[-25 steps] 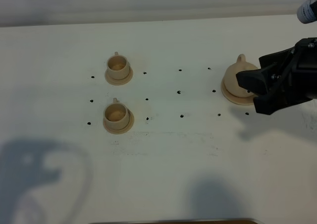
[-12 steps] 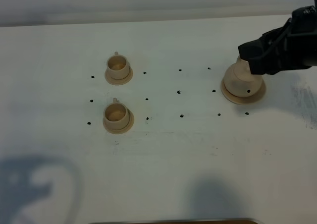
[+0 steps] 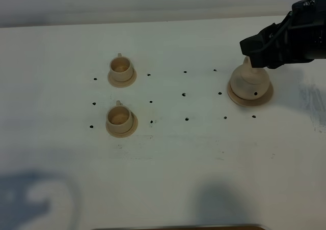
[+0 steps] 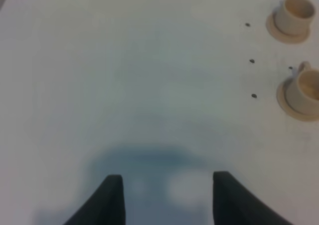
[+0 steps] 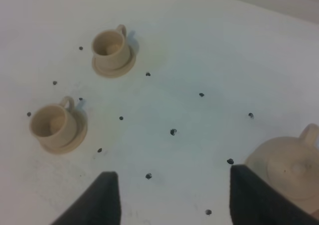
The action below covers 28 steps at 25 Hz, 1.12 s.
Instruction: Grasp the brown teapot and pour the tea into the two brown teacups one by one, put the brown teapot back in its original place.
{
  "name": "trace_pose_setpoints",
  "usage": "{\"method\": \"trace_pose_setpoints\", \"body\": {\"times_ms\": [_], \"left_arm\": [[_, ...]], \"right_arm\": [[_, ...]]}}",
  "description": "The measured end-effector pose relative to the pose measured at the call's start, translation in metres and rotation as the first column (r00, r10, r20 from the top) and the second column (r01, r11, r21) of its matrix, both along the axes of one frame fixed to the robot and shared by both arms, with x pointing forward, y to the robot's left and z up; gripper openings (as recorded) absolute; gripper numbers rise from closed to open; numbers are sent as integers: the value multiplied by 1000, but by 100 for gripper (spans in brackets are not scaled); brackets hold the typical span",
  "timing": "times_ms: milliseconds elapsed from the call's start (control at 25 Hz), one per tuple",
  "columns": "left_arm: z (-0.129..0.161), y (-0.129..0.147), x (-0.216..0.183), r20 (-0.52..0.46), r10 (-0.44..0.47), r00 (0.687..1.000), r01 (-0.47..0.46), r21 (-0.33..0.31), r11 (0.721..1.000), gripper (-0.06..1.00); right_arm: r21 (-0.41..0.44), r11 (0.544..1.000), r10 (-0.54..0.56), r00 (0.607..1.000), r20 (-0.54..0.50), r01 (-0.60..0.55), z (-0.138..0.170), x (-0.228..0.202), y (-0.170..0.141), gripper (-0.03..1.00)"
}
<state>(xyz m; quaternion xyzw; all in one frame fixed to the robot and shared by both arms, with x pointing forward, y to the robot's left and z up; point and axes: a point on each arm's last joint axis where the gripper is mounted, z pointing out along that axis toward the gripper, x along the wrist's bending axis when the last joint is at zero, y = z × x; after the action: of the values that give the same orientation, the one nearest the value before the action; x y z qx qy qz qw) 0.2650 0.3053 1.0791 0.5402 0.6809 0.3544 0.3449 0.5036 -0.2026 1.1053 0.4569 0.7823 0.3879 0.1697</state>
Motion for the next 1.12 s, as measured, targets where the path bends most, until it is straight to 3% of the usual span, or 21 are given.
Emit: {"method": "trace_pose_setpoints", "body": {"times_ms": [280, 560, 880, 1120], "left_arm": [[-22, -1, -28, 86, 14, 996, -17, 29, 999, 44], [-37, 0, -28, 31, 18, 999, -19, 29, 999, 43], [-38, -1, -28, 25, -87, 996, 86, 51, 995, 43], [-38, -1, -27, 25, -98, 995, 97, 53, 994, 43]], "right_arm": [[0, 1000, -1, 1000, -4, 1, -2, 2, 0, 47], [-16, 1000, -2, 998, -67, 1, -21, 14, 4, 47], [-36, 999, -8, 991, -133, 3, -44, 28, 7, 47], [-38, 999, -8, 992, -128, 4, -44, 29, 7, 47]]}}
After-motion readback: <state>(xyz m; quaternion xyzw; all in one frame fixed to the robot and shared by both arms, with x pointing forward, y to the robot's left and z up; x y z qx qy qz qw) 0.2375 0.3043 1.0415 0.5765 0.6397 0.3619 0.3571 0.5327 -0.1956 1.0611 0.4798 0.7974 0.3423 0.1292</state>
